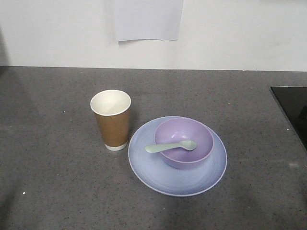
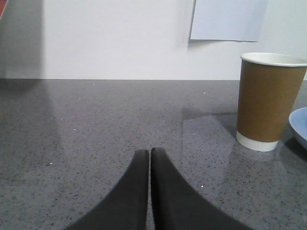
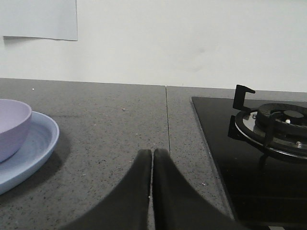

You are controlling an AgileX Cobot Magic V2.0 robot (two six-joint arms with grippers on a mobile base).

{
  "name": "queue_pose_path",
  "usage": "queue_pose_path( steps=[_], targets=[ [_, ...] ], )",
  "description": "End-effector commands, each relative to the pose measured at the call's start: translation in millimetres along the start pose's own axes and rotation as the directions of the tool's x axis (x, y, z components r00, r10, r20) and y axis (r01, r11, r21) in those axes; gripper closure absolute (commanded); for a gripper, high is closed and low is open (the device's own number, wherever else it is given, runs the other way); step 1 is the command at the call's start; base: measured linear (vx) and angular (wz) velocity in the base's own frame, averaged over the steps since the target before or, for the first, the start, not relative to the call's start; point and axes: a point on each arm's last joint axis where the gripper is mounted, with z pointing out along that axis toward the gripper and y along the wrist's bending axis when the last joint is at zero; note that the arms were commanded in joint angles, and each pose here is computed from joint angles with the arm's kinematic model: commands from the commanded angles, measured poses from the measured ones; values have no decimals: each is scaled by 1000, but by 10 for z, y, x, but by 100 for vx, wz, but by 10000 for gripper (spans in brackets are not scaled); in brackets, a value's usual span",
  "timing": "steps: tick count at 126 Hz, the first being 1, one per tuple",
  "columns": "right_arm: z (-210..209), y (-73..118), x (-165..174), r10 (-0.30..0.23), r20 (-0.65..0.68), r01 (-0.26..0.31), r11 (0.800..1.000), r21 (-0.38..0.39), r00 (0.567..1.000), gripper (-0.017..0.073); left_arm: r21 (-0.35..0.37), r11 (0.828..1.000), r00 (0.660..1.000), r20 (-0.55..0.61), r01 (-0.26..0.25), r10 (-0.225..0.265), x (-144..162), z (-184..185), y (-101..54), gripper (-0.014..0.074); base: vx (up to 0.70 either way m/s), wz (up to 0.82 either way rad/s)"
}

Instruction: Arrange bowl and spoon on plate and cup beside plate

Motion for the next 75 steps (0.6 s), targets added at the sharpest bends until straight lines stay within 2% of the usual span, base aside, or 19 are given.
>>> queue_pose_path(
  steps=[1,21,75],
  targets=[
    [-2,11,-52,-19,78,20,1000,-10,997,561,12,1000,997,71,8,-9,-32,-8,-8,601,0,0],
    [-2,12,-52,18,78,-17,1000,-14,997,561,12,1000,997,71,8,-9,-32,-8,-8,601,0,0],
    [-1,12,-52,18,77,-17,1000,-14,997,561,12,1000,997,71,8,-9,-32,-8,-8,601,0,0]
  ],
)
